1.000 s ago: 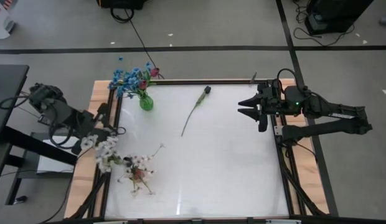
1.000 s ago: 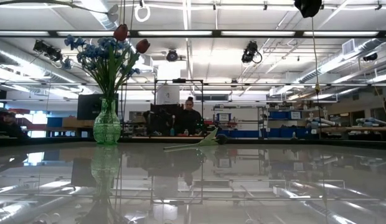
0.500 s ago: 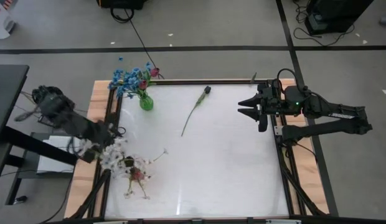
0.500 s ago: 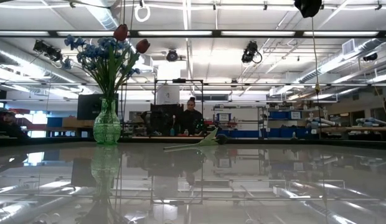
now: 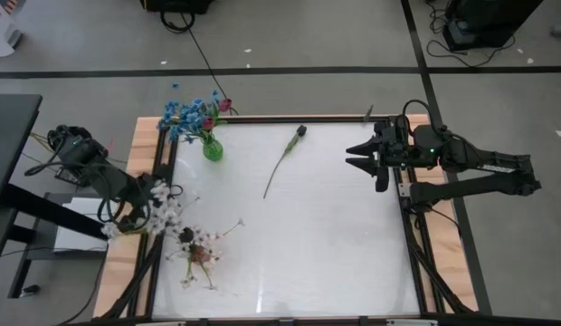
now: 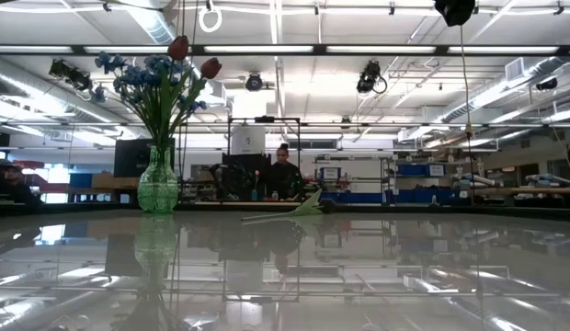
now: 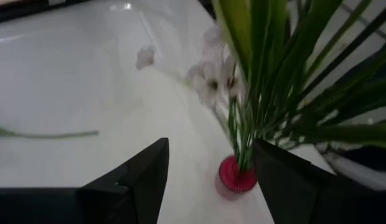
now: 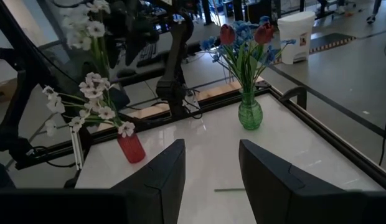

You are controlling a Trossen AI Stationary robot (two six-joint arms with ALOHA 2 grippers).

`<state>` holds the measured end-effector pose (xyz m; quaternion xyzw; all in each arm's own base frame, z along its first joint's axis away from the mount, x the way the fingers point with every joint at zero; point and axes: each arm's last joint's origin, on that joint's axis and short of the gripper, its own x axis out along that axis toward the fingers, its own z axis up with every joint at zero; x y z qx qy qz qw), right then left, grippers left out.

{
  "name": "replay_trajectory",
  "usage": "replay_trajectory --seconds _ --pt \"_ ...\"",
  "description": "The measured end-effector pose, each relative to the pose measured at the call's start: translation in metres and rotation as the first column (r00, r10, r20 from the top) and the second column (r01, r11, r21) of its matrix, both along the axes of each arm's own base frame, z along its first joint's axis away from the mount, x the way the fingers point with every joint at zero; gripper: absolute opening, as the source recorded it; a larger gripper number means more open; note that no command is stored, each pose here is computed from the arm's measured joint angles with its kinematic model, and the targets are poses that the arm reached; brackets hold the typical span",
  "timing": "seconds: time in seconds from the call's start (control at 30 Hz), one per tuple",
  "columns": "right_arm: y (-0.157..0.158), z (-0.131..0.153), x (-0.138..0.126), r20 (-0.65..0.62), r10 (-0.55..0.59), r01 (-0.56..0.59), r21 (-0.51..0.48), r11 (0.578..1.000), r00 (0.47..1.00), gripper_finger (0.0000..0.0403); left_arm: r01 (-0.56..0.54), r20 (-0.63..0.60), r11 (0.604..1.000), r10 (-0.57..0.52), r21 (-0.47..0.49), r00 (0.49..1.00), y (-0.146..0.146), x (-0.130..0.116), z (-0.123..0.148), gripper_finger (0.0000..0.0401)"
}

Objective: Sort flowers into vase by color
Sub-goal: Put the white flower into the red vase

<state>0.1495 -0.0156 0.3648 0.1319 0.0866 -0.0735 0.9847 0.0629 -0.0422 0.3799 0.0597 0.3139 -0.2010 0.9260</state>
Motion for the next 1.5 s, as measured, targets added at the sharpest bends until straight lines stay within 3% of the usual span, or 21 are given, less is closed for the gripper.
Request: replay_trajectory --seconds 0.23,0.4,0.57,0.9,1.3,1.5 --pt "0.000 0.000 0.000 0.000 -0.001 0.001 0.000 1.000 1.000 0.0159 -0.043 -0.053 0.998 0.040 -0.052 0.998 0.003 -0.006 -0.011 0.0234" --pt "0.000 0.000 0.000 0.001 0.000 0.000 0.000 1.000 1.000 0.0159 0.057 -0.066 0.986 -0.068 -0.154 0.996 -0.007 -0.001 -0.018 0.0233" --pt "0.000 0.000 0.000 0.001 0.000 0.000 0.000 1.000 1.000 0.0159 0.112 -0.081 0.979 -0.128 -0.172 0.988 -0.011 -0.004 -0.019 0.0233" --pt "0.000 0.000 0.000 0.001 0.000 0.000 0.000 1.000 1.000 0.0159 0.026 -0.047 0.986 -0.034 -0.166 0.998 -0.013 -0.001 -0.018 0.0228" --pt "0.000 0.000 0.000 0.001 0.000 0.000 0.000 1.000 1.000 0.0159 -0.001 -0.070 0.985 -0.011 -0.171 0.997 -0.020 0.006 -0.019 0.0083" --pt "0.000 0.000 0.000 0.000 0.000 0.000 0.000 1.000 1.000 0.0159 0.042 -0.078 0.986 -0.055 -0.160 0.995 -0.025 0.005 -0.020 0.0024"
